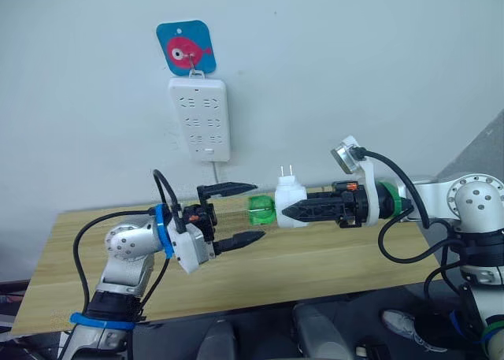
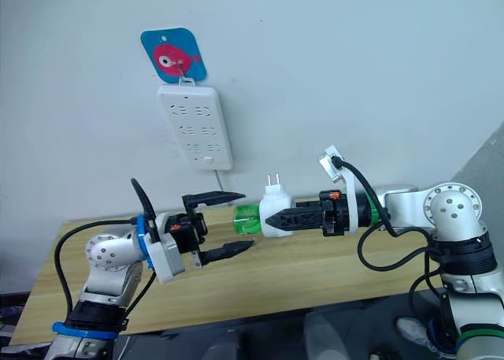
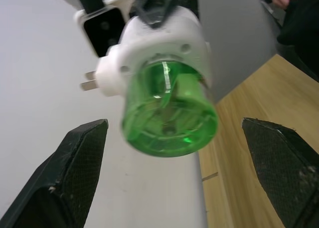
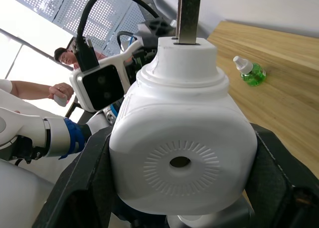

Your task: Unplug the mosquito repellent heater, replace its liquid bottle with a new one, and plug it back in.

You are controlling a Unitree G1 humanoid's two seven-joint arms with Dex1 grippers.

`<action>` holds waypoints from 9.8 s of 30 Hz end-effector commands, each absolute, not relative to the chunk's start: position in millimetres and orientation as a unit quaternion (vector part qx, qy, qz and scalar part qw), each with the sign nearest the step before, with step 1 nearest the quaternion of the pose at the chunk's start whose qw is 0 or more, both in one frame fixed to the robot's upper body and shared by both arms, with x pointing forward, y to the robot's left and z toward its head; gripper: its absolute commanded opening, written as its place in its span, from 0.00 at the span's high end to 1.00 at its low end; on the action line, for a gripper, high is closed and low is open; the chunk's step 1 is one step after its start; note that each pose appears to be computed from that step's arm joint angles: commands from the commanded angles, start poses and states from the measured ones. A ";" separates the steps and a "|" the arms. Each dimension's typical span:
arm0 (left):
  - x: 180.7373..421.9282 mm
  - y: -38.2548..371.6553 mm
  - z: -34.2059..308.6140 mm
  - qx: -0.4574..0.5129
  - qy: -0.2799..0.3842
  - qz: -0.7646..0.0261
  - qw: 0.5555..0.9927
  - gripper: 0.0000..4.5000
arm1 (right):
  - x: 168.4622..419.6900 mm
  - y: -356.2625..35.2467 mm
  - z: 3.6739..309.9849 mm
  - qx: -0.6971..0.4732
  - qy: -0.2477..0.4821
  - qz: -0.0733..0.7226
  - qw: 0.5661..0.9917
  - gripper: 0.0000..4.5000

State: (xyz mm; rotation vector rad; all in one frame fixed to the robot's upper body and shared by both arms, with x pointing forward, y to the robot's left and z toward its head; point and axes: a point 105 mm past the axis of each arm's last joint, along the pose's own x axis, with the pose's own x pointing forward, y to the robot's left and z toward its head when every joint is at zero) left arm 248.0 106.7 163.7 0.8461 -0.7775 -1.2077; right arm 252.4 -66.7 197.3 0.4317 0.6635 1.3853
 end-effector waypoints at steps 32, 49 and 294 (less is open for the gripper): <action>242.3 106.0 180.1 0.384 -0.367 -0.533 0.659 0.16 | 251.7 -62.2 211.4 0.193 0.270 0.637 0.696 0.33; 244.7 98.6 179.5 0.376 -0.373 -0.526 0.666 0.51 | 252.0 -62.6 210.9 0.193 0.270 0.635 0.697 0.33; 261.0 93.4 154.3 0.035 -0.113 -0.504 0.856 0.00 | 273.4 -39.8 207.4 0.313 0.124 0.524 0.782 0.81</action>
